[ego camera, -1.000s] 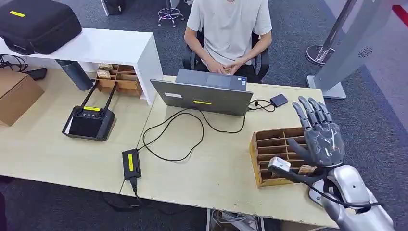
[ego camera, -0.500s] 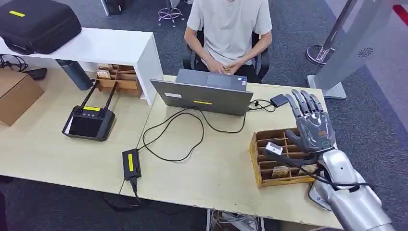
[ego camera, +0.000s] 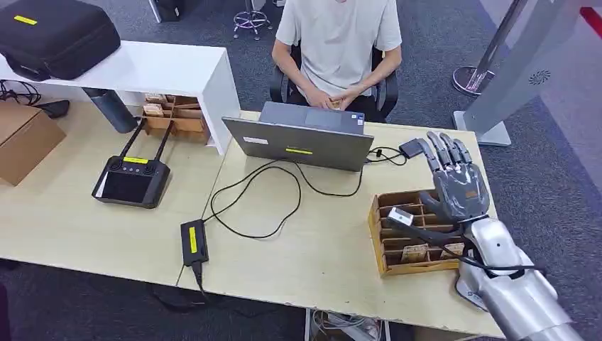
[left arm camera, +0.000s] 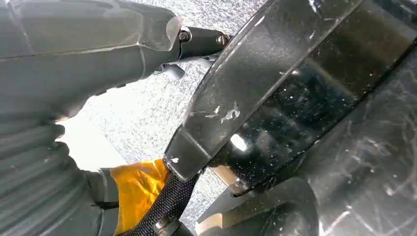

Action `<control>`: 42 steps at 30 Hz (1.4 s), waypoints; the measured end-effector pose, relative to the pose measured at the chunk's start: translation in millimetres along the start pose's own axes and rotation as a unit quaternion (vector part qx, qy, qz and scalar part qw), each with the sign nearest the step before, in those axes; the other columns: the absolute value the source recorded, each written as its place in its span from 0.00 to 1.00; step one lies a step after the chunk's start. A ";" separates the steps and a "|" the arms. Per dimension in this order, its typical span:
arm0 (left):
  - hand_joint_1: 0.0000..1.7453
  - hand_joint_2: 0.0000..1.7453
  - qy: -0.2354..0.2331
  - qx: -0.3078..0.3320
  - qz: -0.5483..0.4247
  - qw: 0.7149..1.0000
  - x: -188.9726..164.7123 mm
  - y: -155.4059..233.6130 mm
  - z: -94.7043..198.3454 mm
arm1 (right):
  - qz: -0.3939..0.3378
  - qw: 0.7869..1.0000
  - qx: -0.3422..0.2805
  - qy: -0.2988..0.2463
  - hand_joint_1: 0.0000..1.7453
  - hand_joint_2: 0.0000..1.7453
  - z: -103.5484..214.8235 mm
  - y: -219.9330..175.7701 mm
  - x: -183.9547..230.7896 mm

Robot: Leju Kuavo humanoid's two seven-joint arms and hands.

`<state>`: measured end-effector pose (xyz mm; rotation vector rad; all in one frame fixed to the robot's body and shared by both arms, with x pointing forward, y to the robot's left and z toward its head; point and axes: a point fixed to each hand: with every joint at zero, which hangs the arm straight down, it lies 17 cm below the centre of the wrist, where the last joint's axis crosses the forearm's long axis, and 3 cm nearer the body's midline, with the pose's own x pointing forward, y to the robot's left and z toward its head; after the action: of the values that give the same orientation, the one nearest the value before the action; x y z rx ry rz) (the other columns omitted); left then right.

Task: Pass the card to the sensor for recognition and then transmit it.

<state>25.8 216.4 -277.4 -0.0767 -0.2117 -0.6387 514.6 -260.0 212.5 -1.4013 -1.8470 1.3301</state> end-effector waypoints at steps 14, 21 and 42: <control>0.00 1.00 0.002 0.003 0.014 1.000 -2.1 -0.4 0.2 | 0.000 1.000 -0.007 0.017 0.00 1.00 26.0 -8.7 -13.1; 0.00 1.00 0.002 0.004 0.018 1.000 -2.7 -0.1 0.2 | 0.006 1.000 0.011 0.025 0.00 1.00 38.2 0.8 -22.0; 0.00 1.00 0.002 0.004 0.021 1.000 -2.7 -1.0 0.2 | 0.027 0.997 0.063 0.032 0.00 1.00 50.7 36.8 -38.3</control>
<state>23.1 217.2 -277.7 -0.0723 -0.2082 -0.5969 505.0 -315.5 165.3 -1.4191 -1.6656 1.3862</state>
